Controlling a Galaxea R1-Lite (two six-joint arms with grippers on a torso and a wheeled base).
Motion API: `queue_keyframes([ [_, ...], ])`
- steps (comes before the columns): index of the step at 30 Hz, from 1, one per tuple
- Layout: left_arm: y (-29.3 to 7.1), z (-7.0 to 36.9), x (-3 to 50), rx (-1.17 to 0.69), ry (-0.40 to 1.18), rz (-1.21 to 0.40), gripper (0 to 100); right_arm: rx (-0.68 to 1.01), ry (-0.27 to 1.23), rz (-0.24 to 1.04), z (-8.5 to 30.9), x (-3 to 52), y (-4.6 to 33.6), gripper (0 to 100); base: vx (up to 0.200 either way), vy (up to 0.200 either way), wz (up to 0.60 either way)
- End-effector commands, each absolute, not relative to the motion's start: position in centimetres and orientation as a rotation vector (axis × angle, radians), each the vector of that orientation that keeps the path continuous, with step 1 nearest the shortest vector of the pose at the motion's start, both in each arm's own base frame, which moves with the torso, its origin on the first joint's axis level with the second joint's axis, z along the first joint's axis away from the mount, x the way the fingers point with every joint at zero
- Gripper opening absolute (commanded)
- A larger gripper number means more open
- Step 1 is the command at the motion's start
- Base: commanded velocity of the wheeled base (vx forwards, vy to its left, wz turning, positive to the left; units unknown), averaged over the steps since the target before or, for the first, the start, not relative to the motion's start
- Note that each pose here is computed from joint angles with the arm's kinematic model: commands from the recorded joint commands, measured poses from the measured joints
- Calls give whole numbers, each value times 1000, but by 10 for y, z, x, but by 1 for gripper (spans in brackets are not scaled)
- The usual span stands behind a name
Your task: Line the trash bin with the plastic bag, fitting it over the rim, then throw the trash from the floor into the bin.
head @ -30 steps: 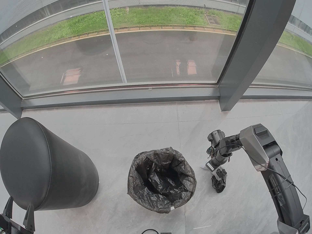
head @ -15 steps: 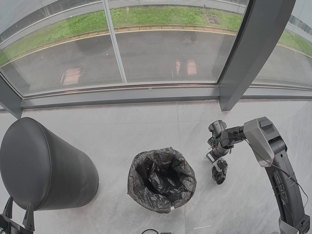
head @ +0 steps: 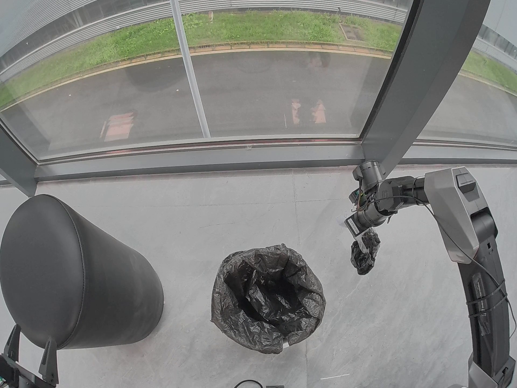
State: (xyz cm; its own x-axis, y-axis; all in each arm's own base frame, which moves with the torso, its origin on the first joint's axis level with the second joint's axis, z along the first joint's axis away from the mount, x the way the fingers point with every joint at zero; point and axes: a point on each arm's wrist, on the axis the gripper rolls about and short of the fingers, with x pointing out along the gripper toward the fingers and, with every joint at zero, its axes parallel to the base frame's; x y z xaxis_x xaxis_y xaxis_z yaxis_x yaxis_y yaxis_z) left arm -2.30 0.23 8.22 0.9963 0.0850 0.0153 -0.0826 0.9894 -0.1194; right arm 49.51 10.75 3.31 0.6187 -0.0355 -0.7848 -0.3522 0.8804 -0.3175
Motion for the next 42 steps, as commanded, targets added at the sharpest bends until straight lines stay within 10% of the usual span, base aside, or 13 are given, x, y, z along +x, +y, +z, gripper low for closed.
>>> queue_keyframes([
  [1, 3, 81, -24, -101, -30, 101, 100, -467, 779, 202, 88, 486, 119, 0, 0, 0, 0],
  [26, 1, 79, -23, -62, -15, 29, 100, -424, 316, 422, 284, 365, 211, 0, 0, 0, 0],
  [42, 1, 79, -23, -86, -19, 50, 100, -502, 375, 633, 267, 286, 256, 0, 0, 0, 0],
])
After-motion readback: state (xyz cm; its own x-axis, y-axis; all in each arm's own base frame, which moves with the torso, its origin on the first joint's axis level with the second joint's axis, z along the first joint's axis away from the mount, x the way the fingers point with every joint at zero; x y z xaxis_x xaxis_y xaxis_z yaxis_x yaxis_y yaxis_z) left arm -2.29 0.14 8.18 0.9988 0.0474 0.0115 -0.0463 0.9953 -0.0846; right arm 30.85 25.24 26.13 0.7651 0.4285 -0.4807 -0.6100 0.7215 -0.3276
